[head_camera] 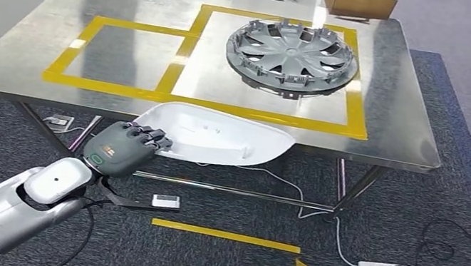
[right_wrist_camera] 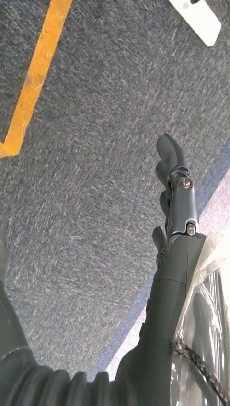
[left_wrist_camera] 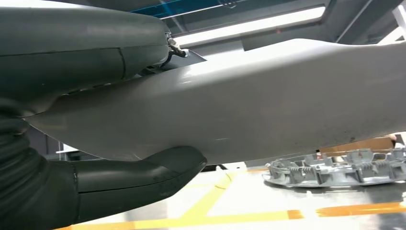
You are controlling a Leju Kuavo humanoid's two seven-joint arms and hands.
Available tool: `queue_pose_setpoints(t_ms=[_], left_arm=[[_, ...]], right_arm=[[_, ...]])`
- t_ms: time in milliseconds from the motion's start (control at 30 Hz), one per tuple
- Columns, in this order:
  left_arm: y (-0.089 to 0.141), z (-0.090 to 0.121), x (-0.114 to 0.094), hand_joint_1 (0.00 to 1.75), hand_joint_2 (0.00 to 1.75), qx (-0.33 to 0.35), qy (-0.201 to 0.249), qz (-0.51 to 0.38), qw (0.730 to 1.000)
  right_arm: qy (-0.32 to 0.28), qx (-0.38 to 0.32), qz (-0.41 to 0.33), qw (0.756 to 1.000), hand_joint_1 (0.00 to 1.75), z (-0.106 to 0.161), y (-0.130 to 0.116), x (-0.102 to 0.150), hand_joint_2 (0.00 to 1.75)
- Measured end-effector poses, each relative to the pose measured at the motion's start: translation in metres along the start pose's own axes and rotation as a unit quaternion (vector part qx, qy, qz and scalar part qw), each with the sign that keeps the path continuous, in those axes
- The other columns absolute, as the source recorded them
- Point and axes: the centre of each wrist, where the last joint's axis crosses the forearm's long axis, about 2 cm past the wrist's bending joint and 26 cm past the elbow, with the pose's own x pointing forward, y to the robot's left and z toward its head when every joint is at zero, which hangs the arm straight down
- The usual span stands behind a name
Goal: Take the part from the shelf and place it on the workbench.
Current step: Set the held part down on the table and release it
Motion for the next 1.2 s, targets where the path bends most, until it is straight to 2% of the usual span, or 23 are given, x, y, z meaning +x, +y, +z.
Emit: queue_pose_setpoints(t_ms=[600, 1200], left_arm=[[-0.007, 0.005, -0.008, 1.75, 1.75, -0.019, 0.023, -0.007, 1.0], [-0.028, 0.004, -0.063, 1.75, 1.75, -0.078, 0.105, -0.063, 0.989]], right_arm=[[-0.006, 0.001, 0.005, 1.0, 0.0, -0.001, -0.001, 0.002, 1.75], [-0.018, 0.006, 0.007, 1.0, 0.0, -0.006, -0.003, 0.013, 1.75]])
